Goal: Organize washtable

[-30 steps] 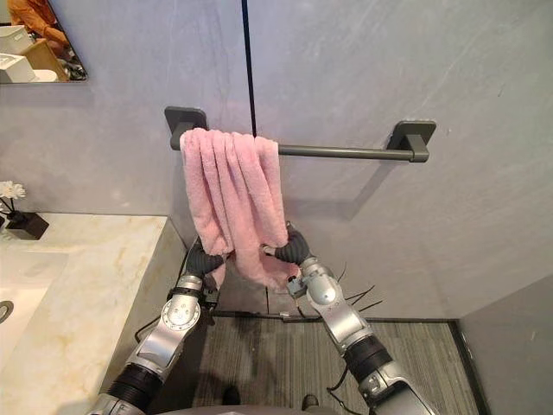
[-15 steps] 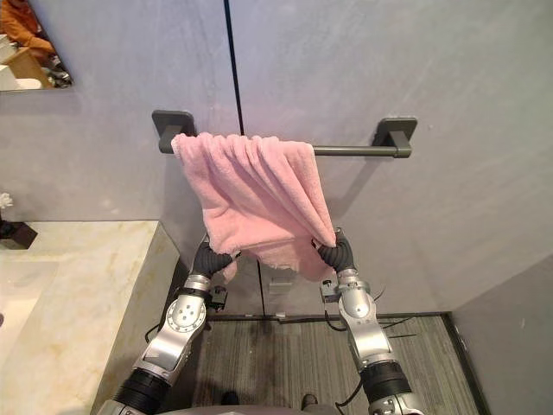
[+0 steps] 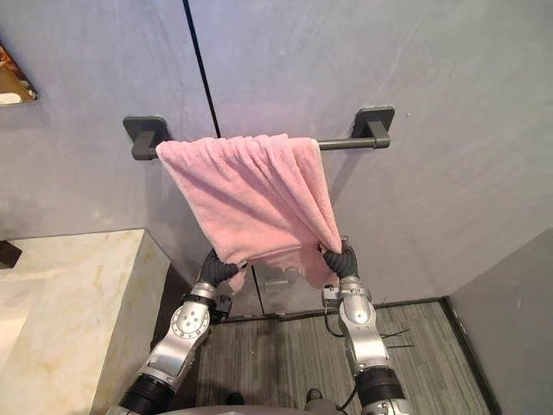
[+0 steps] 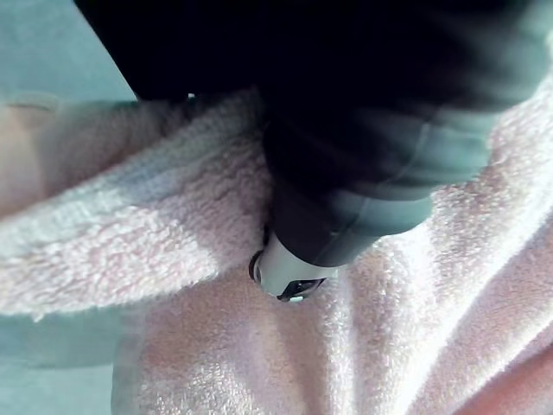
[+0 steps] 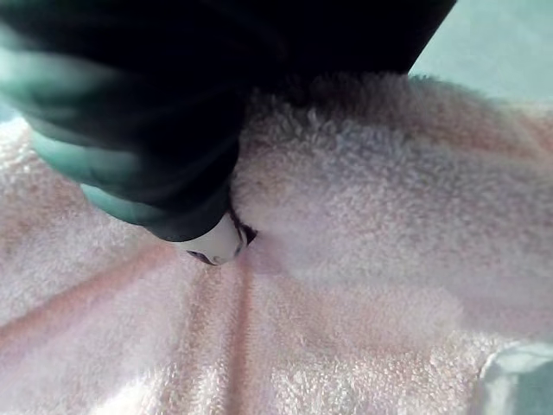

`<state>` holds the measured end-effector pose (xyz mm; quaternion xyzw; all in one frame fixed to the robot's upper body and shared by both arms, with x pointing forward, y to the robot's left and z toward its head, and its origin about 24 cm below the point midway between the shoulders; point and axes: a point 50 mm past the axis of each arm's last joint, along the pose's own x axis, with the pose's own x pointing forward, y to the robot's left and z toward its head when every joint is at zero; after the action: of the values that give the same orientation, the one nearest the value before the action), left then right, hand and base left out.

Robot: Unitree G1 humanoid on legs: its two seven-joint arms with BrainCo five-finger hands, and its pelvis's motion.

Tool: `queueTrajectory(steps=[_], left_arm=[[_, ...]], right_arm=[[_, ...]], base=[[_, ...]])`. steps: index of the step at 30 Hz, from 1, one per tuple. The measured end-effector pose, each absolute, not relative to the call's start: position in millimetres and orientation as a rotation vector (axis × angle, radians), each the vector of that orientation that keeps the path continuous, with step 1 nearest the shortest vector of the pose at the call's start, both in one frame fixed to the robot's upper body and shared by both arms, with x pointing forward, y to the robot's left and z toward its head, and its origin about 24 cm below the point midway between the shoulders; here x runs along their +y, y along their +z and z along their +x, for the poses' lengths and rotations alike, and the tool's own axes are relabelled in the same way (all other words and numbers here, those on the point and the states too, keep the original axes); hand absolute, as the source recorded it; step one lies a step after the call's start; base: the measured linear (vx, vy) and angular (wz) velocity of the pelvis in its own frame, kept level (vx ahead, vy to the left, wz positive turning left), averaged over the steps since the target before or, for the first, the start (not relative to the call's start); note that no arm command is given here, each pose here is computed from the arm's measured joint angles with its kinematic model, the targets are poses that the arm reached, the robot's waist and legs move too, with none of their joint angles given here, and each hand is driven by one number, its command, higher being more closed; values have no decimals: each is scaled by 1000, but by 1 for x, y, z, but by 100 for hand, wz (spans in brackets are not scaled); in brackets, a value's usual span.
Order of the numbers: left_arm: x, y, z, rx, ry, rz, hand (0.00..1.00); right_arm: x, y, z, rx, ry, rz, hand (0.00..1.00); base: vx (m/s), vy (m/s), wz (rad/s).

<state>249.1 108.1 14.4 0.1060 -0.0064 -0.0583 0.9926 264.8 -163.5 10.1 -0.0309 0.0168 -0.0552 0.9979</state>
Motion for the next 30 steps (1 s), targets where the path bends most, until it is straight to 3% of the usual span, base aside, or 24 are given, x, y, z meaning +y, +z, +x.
queueTrajectory(steps=[10, 16, 18, 21, 30], left_arm=[[107, 15, 251, -7, -110, 166, 100], [116, 14, 250, 4, -73, 158, 100], [139, 14, 252, 10, 52, 122, 100], [185, 28, 254, -63, 230, 129, 100], [188, 26, 253, -52, 235, 136, 100]], right_arm=[[-163, -1, 271, 94, -166, 25, 100], [-182, -6, 270, 128, -315, 73, 100], [-213, -8, 265, 133, -520, 140, 100], [-248, 11, 265, 49, -617, 94, 100], [-240, 5, 264, 87, -520, 40, 100]], base=[[0, 0, 0], [0, 0, 0], [0, 0, 4], [0, 0, 2], [5, -5, -1]])
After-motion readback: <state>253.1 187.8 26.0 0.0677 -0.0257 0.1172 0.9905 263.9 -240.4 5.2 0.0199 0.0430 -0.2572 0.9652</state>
